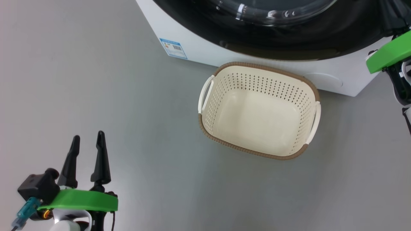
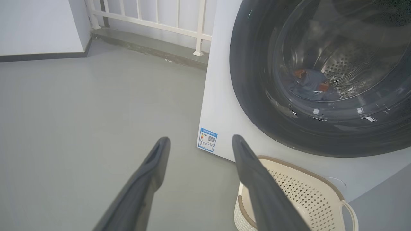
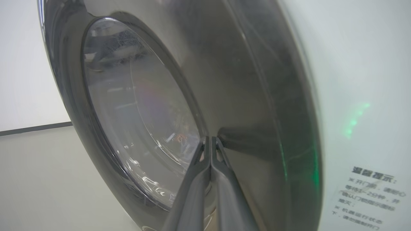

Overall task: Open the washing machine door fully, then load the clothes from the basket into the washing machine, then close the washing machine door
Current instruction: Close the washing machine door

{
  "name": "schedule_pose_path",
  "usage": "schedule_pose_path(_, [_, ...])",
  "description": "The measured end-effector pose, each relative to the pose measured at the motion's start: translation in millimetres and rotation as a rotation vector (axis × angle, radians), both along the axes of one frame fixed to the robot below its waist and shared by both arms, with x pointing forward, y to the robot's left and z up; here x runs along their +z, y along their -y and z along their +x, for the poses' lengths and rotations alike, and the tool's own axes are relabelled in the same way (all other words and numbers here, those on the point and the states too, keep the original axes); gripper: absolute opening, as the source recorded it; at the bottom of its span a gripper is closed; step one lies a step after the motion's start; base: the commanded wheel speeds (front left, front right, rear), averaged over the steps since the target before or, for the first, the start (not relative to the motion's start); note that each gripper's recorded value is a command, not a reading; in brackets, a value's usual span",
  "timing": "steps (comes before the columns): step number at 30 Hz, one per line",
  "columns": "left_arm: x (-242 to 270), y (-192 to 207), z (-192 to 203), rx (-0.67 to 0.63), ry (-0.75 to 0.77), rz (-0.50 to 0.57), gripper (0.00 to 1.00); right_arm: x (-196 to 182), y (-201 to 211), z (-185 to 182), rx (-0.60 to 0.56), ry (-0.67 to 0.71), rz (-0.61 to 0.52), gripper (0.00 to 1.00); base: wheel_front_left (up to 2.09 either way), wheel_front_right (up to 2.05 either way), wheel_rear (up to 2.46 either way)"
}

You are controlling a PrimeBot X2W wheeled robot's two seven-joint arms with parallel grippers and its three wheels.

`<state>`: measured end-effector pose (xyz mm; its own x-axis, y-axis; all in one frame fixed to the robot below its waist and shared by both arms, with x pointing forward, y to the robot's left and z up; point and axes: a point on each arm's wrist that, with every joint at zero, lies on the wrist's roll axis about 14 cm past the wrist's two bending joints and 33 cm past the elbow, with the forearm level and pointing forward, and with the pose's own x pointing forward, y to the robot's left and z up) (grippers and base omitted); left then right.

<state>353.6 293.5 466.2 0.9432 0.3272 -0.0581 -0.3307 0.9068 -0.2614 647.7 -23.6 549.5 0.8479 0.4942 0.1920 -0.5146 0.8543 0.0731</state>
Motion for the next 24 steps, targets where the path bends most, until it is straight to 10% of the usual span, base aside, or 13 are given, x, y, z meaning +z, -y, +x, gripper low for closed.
schedule_pose_path(3, [3,1,0,-0.004,0.011,-0.001,1.0,5,2,-7,0.001,0.009,0.0,0.66,0.0,0.0,0.0])
schedule_pose_path(4, [5,1,-1,-0.006,0.015,-0.001,1.0,5,3,-10,0.001,0.009,-0.001,1.0,0.0,0.0,0.0])
schedule_pose_path(24, [35,38,14,-0.16,0.125,-0.009,1.0,4,36,-110,-0.021,-0.036,0.025,1.0,0.0,0.0,0.0])
